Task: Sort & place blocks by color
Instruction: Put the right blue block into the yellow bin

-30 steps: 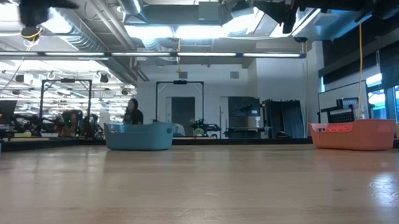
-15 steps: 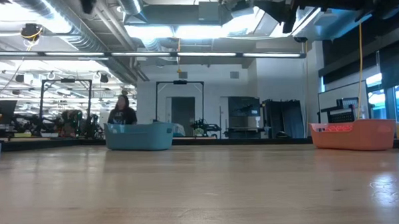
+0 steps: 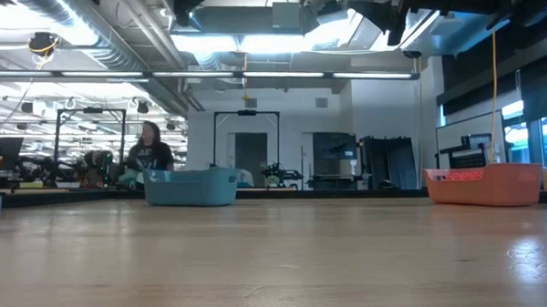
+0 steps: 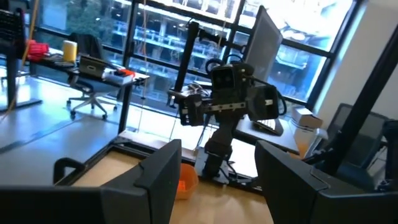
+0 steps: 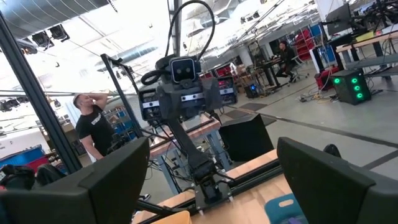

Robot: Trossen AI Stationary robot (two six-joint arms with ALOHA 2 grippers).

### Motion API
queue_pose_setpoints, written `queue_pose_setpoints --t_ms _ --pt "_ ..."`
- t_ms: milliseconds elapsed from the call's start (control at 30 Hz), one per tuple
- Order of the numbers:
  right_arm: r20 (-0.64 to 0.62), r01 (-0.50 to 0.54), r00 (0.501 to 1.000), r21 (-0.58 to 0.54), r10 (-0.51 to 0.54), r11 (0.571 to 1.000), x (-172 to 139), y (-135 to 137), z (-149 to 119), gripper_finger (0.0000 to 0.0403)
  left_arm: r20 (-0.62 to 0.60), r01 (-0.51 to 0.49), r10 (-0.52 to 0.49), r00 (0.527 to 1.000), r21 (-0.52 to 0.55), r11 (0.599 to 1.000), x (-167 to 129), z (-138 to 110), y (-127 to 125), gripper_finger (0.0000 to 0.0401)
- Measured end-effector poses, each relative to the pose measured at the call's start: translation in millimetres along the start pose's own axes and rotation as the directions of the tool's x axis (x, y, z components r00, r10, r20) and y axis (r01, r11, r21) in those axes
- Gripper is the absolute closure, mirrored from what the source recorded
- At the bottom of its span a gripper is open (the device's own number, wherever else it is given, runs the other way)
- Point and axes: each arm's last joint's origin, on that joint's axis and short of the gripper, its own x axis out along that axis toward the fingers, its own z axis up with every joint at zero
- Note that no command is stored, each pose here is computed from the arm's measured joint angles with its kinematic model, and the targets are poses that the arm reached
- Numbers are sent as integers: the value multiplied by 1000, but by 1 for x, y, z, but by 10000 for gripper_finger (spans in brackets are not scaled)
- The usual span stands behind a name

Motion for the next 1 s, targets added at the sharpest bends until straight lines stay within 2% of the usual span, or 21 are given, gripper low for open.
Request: queue_pose_setpoints --t_ms 533,1000 --pt "-1 -17 1000 -10 17 1000 0 1 0 47 25 66 -65 998 -36 997 10 -5 -10 206" --pt "-3 -19 1000 10 19 1000 0 1 0 47 81 29 -21 997 -96 995 10 -1 -11 206"
